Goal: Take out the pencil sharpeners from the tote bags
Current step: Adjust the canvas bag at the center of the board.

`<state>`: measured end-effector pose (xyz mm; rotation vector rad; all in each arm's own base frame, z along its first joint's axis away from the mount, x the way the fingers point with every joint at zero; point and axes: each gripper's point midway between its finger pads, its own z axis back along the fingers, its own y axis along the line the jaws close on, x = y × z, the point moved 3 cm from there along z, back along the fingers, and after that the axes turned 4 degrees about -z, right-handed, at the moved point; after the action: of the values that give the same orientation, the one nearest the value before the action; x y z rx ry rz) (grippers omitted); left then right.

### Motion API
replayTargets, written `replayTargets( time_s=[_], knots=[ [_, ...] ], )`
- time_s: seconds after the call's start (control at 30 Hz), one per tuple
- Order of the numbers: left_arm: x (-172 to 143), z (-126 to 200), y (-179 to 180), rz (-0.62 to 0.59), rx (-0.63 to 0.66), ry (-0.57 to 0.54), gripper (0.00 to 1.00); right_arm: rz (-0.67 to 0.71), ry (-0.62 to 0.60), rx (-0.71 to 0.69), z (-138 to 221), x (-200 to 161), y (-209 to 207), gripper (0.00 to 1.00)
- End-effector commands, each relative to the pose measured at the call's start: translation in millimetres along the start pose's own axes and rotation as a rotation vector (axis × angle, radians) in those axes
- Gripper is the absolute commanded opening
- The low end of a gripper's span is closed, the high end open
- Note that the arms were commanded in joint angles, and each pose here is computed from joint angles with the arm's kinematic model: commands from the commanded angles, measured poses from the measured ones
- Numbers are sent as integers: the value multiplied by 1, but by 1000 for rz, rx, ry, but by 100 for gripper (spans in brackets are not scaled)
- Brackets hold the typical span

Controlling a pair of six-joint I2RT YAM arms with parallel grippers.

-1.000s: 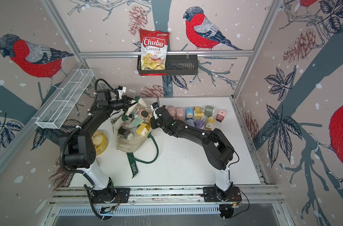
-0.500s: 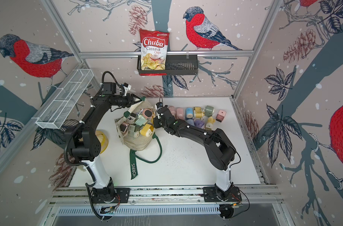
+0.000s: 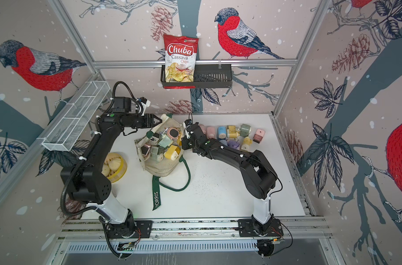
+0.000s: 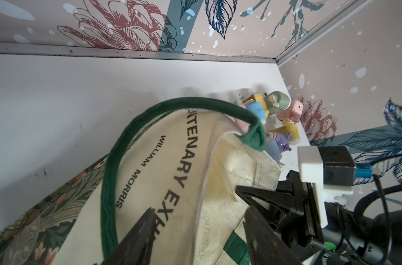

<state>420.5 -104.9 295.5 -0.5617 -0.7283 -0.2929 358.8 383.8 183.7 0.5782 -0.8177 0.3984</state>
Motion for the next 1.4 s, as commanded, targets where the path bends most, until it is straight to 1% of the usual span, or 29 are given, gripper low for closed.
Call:
replayTargets(
  time_s=[0.0, 0.03, 0.13, 0.3, 0.4, 0.47, 0.53, 0.6, 0.67, 0.73, 0.83, 0.87, 0.93, 0.97, 1.0, 1.07, 1.1, 1.17, 1.23, 1.37],
  knots=[
    [-6, -10, 10, -95, 145, 53, 58, 17, 41, -4, 3, -6, -2, 1],
    [-9, -15, 12, -108, 187, 77, 53, 18, 43, -4, 3, -6, -2, 1],
    [-18, -27, 21, -114, 256, 134, 47, 23, 44, -6, 5, -7, -3, 1],
    [-23, -20, 32, -123, 362, 138, 43, 18, 45, -15, 8, -9, -9, 2],
    [-25, -13, 36, -130, 407, 129, 37, 15, 45, -16, 10, -9, -10, 1],
    [-27, -11, 36, -137, 416, 120, 27, 15, 42, -15, 11, -8, -11, 1],
    [-24, -7, 38, -140, 446, 107, 14, 14, 42, -16, 13, -9, -12, 1],
    [-16, 0, 42, -142, 508, 75, 0, 11, 40, -17, 14, -10, -13, 1],
    [-8, 12, 48, -147, 582, 33, 0, 8, 45, -20, 14, -13, -15, 1],
    [1, 21, 47, -157, 614, -14, 0, 6, 52, -23, 14, -17, -16, 1],
    [11, 22, 36, -161, 554, -78, 0, 4, 50, -34, 15, -18, -19, 2],
    [12, 20, 32, -163, 526, -92, 0, -1, 44, -37, 17, -17, -21, 5],
    [12, 16, 28, -166, 483, -109, 0, -8, 33, -37, 22, -14, -21, 26],
    [9, 13, 26, -168, 461, -113, 0, -7, 26, -36, 26, -11, -21, 38],
    [7, 11, 24, -168, 441, -119, 0, -6, 13, -36, 31, -7, -20, 48],
    [2, 6, 23, -167, 413, -122, 0, 0, -9, -33, 42, -1, -17, 61],
    [-1, 4, 23, -167, 407, -123, 0, 7, -20, -29, 48, 2, -15, 66],
    [-6, 0, 25, -164, 403, -118, 0, 18, -42, -28, 61, 9, -9, 69],
    [-9, -2, 25, -158, 397, -112, 0, 43, -63, -10, 76, 15, 4, 70],
    [-8, 2, 21, -123, 316, -150, 0, 92, -114, 104, 100, 12, 47, 70]
  ],
)
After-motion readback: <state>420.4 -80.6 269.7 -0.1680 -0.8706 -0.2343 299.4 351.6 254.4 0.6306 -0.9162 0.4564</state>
